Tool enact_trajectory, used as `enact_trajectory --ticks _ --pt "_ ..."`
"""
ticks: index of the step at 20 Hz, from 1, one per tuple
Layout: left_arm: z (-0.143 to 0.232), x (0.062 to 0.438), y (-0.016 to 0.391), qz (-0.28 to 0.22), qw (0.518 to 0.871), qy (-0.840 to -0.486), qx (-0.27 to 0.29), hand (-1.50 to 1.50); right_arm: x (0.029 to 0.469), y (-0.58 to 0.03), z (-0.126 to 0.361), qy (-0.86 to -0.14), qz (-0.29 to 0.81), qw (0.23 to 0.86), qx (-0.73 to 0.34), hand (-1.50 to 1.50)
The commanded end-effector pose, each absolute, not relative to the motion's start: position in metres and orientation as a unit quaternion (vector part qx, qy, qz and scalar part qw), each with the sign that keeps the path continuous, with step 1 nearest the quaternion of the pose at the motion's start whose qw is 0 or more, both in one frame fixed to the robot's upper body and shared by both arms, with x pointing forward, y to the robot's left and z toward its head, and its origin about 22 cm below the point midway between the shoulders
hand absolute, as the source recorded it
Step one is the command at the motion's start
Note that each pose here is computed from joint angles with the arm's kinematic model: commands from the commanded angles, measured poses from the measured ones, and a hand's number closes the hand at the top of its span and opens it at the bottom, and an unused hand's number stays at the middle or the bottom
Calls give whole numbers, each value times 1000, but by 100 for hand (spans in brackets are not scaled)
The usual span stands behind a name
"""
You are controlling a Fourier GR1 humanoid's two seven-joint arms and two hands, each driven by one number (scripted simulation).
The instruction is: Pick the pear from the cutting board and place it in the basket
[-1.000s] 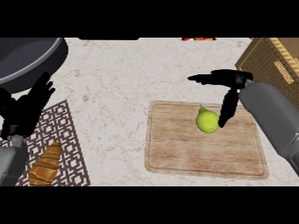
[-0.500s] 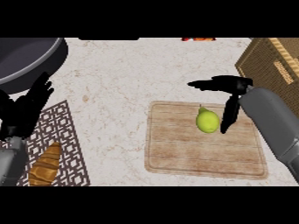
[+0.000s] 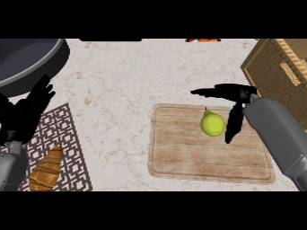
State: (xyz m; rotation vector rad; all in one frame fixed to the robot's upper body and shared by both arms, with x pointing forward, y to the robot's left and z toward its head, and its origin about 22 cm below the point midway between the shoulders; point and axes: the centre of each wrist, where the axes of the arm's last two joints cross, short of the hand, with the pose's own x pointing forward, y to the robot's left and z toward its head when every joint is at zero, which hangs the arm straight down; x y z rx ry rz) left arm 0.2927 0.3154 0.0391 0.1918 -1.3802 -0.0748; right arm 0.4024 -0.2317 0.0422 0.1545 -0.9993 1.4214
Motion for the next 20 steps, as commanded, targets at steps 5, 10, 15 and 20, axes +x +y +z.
enact_trajectory --ticks 5,10,15,20 --pt "52 298 320 -38 765 -637 88 0 388 -226 22 -423 651 629 48 -150" --pt "39 287 316 -32 767 -635 89 0 380 -207 -7 -425 690 584 46 150" --pt "53 300 321 -25 766 -635 94 0 382 -202 14 -429 691 579 60 150" --pt "39 295 301 -36 762 -641 82 0 401 -187 21 -430 633 643 -24 150"
